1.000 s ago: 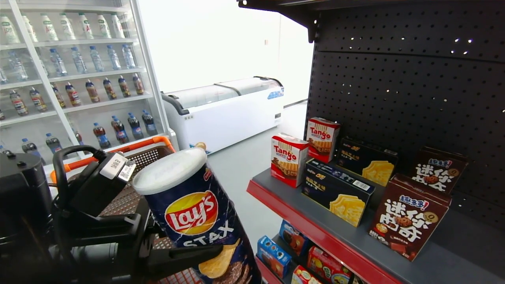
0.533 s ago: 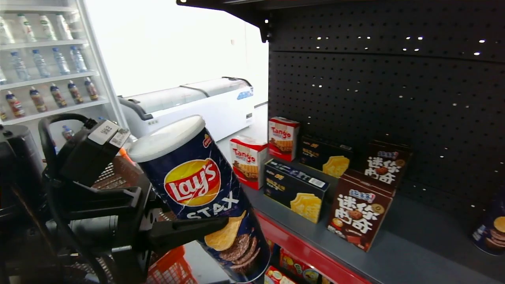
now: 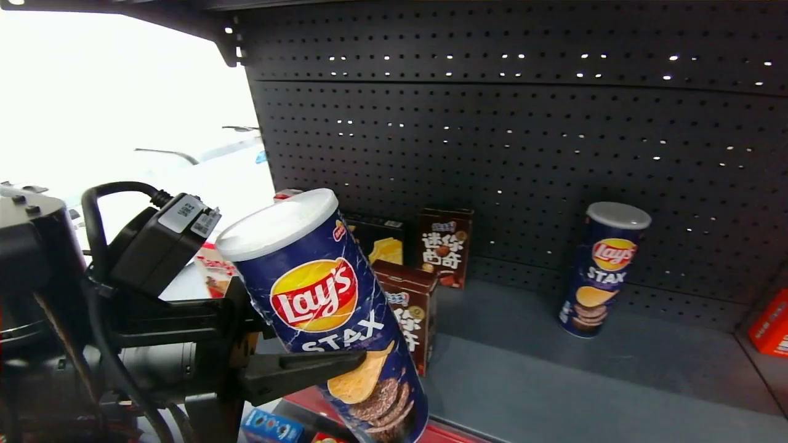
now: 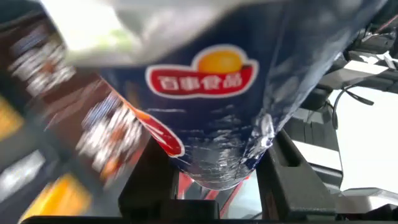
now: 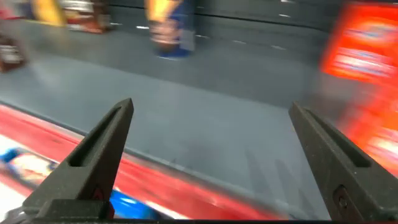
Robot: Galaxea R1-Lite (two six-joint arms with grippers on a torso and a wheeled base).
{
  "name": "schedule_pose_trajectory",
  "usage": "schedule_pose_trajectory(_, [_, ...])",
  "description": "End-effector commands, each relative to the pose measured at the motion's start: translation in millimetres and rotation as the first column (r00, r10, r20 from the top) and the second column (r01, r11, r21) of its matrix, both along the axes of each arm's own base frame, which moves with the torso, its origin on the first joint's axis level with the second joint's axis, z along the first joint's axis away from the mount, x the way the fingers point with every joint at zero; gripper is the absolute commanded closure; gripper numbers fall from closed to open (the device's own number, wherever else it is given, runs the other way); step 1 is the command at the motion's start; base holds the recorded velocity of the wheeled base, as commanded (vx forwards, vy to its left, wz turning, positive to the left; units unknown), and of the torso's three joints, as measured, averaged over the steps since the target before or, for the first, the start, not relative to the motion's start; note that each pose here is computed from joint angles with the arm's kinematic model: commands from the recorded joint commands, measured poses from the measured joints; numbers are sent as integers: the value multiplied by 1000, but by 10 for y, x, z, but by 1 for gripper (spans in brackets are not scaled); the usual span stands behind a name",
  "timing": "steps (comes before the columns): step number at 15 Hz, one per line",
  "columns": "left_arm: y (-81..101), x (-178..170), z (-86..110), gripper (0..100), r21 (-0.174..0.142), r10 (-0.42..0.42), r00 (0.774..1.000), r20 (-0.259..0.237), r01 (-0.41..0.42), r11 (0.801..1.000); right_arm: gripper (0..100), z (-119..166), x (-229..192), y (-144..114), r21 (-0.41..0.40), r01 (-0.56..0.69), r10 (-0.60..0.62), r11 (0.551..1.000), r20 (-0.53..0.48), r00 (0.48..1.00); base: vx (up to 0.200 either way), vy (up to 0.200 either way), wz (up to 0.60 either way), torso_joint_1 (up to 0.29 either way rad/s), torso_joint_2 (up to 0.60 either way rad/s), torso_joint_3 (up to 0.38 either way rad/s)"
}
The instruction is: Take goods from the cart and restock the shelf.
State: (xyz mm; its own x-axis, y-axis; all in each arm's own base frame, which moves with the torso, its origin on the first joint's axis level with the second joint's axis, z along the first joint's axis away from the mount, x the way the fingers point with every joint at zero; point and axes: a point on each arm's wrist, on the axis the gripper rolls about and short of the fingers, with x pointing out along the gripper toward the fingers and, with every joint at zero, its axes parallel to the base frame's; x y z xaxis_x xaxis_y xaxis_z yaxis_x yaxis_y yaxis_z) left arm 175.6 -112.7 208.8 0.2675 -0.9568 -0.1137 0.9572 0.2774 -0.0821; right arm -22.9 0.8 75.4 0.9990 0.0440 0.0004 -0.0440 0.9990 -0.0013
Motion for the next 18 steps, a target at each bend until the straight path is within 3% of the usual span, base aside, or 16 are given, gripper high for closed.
schedule_pose_trajectory(1, [-5, 0, -4, 100, 1, -2, 1000, -1, 2, 1000, 0, 0, 1, 0, 0, 0, 0, 1000, -2, 1000, 0, 0, -600, 2, 2, 2])
schedule_pose_trajectory(7, [4, 10, -6, 100, 1, 6, 1000, -1, -6, 1000, 0, 1, 1, 0, 0, 0, 0, 1000, 0, 1000, 0, 0, -600, 3, 4, 2])
schedule_pose_trajectory(14, [21, 21, -6, 100, 2, 20, 1000, -1, -20, 1000, 0, 0, 1, 0, 1, 0, 0, 1000, -2, 1000, 0, 0, 0, 0, 0, 0])
schedule_pose_trajectory(16, [71, 51, -10, 100, 3, 50, 999, -2, -50, 999, 0, 0, 1, 0, 1, 0, 0, 1000, -2, 1000, 0, 0, 0, 0, 0, 0])
schedule_pose_trajectory(18, [220, 127, -18, 100, 14, 151, 988, 18, -151, 988, 0, 0, 1, 0, 1, 0, 0, 1000, -2, 1000, 0, 0, 0, 0, 0, 0])
